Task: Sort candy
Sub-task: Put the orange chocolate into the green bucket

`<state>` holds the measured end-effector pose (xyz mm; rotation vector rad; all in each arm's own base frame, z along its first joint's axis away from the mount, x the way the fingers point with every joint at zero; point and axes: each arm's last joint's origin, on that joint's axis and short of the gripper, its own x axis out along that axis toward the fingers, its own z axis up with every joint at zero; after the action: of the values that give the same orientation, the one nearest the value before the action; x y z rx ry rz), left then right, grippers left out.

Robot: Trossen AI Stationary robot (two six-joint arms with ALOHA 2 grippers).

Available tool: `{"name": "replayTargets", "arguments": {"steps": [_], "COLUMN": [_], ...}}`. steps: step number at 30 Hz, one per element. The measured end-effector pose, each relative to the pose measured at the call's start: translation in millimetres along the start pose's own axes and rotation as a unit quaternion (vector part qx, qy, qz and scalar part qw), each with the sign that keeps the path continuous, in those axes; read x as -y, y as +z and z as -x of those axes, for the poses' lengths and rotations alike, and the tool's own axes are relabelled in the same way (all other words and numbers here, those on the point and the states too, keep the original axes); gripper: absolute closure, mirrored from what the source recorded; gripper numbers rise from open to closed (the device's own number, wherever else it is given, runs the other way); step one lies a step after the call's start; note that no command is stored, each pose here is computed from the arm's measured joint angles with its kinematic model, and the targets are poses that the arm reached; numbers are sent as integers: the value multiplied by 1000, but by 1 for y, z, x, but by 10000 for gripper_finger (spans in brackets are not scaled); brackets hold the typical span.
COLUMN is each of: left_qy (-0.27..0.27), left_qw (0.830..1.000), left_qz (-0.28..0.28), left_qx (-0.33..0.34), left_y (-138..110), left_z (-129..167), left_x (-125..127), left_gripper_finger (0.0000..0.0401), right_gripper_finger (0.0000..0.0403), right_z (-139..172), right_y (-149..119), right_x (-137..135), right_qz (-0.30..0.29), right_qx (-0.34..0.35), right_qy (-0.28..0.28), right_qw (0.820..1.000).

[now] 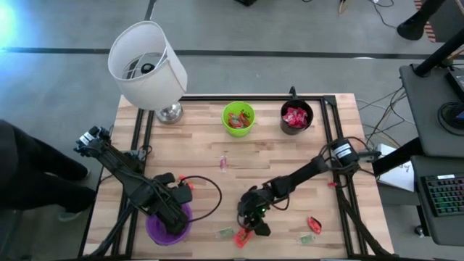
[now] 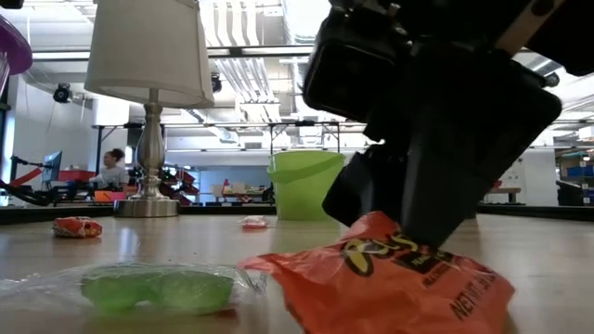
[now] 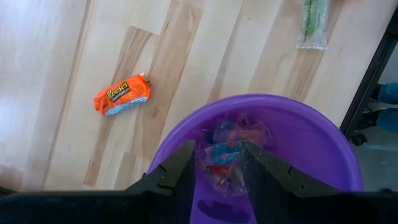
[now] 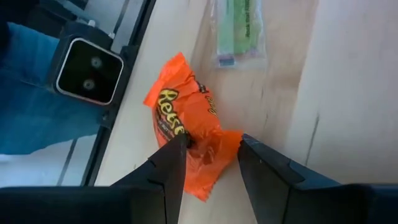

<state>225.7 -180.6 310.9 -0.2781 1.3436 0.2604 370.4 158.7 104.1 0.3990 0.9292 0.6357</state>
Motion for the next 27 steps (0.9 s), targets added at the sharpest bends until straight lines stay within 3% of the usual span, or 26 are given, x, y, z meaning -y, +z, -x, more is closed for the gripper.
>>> {"name": "replayTargets", "arguments": {"steps": [5,14,21,27], "left_qy": [2,6,5,3], "left_qw": [1000,1000,1000,1000], "left_qz": [0,-1,5,22], "left_qx": [5,12,12,9], "left_y": [0,1,1,1], "left_z": [0,0,0,0], "left_x": [0,0,0,0], "left_gripper_finger": [292,292,292,292], "right_gripper_finger": [279,387,394,394], "right_z": [-5,-5,3,33], "right_y": [5,5,10,22], "right_x": [0,0,-6,-27], "right_qz": [-1,0,-11,3], "right_qx": [-7,-17,-13,-9], "right_qy": [-1,-4,-4,-19], "right_qw": [1000,1000,1000,1000]}}
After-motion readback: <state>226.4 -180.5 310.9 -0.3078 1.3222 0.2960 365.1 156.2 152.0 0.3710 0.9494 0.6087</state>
